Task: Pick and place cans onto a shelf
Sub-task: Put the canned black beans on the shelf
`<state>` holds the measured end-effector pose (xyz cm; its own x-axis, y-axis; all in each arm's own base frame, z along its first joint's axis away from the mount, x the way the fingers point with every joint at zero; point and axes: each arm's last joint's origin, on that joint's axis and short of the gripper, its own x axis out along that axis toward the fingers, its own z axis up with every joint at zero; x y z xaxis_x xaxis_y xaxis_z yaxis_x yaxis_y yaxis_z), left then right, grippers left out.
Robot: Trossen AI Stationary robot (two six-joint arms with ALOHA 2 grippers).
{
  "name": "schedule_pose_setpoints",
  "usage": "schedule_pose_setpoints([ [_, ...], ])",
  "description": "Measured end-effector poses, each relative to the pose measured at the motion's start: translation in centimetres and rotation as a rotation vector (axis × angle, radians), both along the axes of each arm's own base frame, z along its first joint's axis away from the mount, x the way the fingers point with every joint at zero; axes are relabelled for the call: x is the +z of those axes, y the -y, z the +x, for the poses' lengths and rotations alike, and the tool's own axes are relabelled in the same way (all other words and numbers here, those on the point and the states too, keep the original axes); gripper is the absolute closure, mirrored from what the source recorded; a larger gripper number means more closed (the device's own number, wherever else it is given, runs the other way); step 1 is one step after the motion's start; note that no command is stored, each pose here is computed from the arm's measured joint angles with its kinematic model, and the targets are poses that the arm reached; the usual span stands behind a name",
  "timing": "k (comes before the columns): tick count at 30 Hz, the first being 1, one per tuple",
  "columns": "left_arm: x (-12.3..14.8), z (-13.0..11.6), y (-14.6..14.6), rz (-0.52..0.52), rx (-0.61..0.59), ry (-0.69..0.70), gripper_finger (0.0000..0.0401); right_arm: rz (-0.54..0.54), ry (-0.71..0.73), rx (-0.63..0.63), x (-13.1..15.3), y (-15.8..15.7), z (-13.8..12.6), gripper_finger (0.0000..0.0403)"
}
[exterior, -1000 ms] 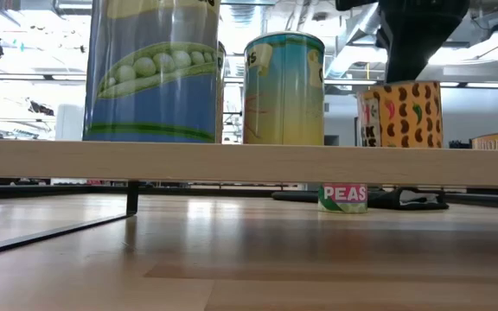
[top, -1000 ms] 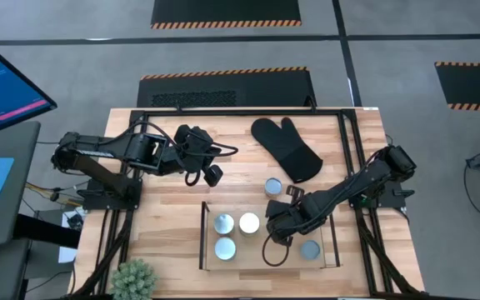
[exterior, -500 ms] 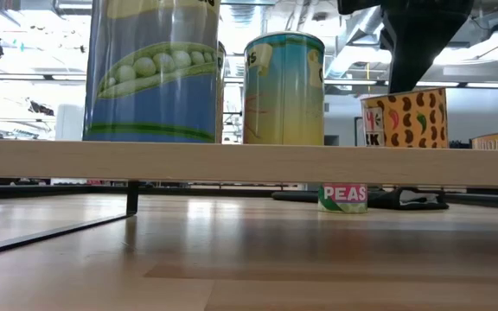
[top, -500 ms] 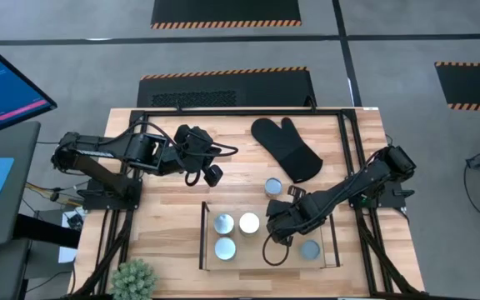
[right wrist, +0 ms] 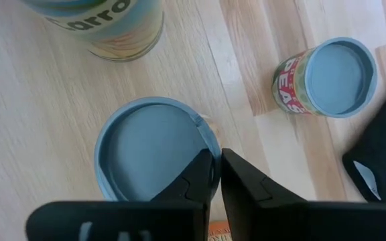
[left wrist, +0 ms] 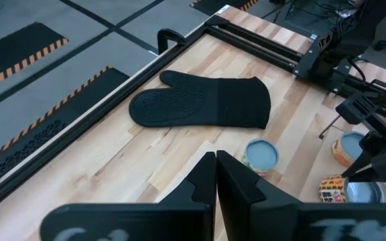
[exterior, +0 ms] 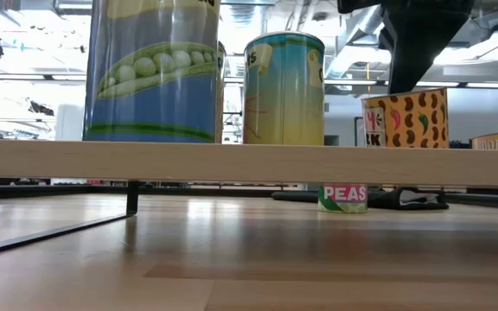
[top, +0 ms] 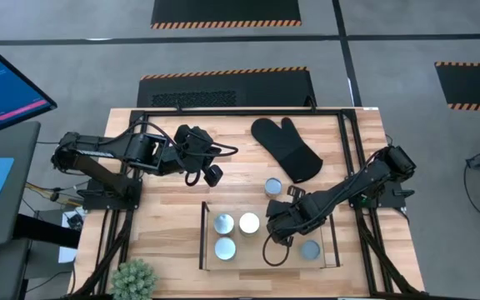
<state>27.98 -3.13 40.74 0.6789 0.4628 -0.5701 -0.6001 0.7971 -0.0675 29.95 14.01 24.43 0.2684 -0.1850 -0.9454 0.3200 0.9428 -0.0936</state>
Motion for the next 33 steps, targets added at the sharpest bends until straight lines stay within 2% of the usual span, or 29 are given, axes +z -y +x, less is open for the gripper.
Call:
schedule_pose_setpoints([
  [33, 0.00, 0.00, 0.00, 0.000, 0.001, 0.000, 0.0401, 0.064, -0.036, 0.033, -0.06, 0.76, 0.45, 0.0348],
])
